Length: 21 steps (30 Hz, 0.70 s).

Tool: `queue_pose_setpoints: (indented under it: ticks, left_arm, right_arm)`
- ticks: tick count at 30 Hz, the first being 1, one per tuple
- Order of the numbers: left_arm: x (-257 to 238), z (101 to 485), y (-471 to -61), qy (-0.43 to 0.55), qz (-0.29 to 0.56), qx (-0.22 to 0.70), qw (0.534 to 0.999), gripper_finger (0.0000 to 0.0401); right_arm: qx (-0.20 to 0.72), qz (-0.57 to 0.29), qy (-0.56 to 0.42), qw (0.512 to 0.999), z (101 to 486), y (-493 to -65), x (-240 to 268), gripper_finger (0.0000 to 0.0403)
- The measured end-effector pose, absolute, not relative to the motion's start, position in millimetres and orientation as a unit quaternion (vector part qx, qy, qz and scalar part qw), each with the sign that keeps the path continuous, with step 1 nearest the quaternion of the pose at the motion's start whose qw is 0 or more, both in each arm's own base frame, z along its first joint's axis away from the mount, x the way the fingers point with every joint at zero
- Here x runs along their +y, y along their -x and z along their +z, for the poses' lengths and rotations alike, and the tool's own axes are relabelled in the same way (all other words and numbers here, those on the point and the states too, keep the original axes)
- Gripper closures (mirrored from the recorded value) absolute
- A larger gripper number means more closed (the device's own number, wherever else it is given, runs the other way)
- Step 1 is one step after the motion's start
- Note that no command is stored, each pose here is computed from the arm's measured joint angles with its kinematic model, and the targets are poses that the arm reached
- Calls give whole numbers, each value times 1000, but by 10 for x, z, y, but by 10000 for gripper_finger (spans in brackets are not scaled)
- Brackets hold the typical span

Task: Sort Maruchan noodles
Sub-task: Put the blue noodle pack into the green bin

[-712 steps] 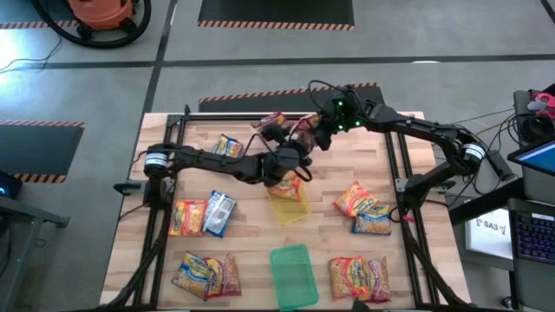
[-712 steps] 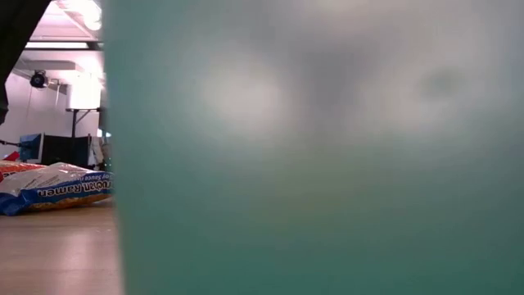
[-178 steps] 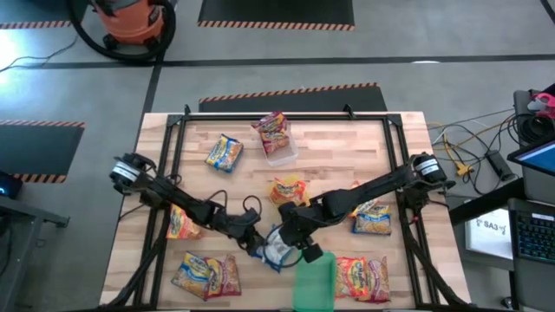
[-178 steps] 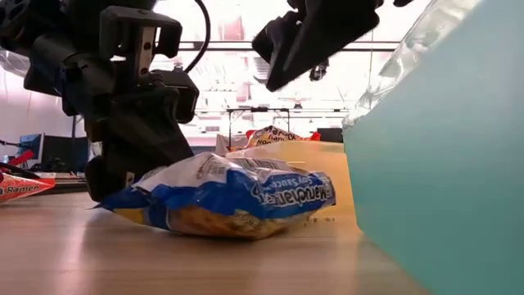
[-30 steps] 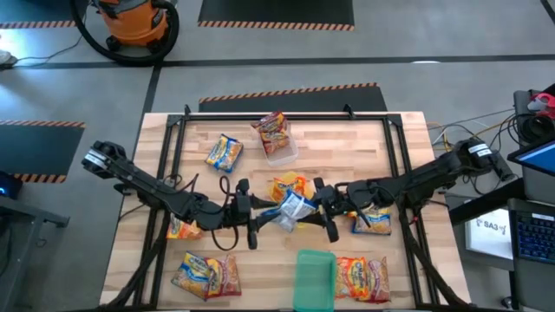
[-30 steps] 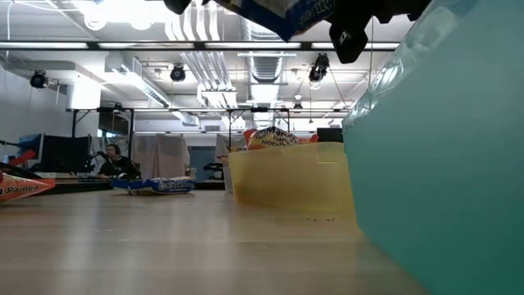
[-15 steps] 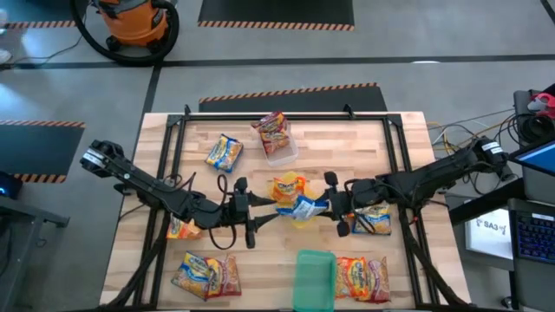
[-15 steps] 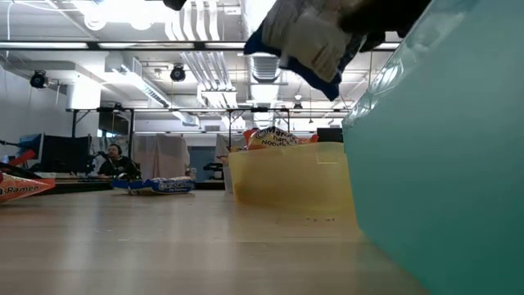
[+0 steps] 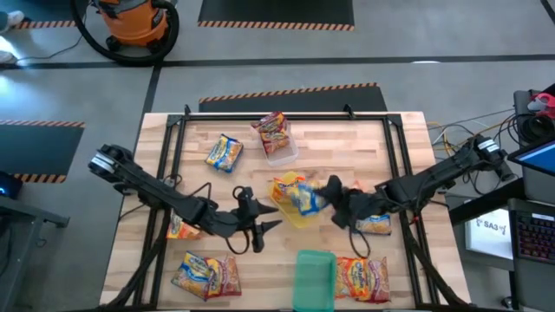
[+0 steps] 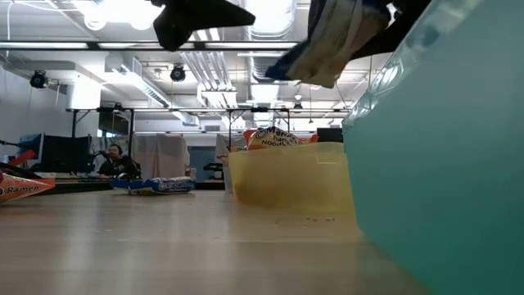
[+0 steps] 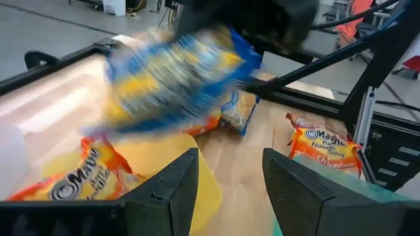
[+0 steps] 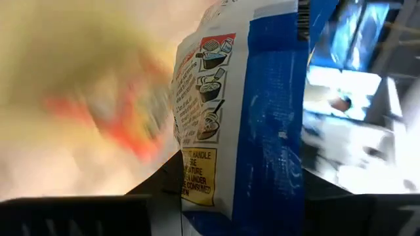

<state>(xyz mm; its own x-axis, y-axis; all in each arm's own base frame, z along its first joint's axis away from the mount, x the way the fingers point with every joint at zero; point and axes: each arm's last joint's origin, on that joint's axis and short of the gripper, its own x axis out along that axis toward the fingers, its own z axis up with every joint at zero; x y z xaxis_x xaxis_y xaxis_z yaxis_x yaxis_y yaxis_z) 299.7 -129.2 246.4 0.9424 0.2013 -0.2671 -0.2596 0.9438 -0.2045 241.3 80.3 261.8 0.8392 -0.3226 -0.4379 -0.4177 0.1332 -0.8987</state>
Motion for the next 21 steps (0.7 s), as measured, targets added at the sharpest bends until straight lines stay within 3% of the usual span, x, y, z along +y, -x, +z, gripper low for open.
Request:
queue_pose_setpoints:
  ticks: [5, 10, 21]
  left_arm:
    - [-1320, 2377, -3054, 125, 119, 122, 977, 248]
    - [-1319, 2360, -3069, 123, 120, 121, 978, 248]
    - [-1327, 2339, -3071, 155, 93, 136, 974, 248]
  right_arm:
    - [329, 12, 746, 580, 2630, -2421, 771, 291]
    - [317, 25, 758, 570, 2633, -2396, 852, 292]
    - [291, 129, 814, 486, 2609, -2143, 1211, 290]
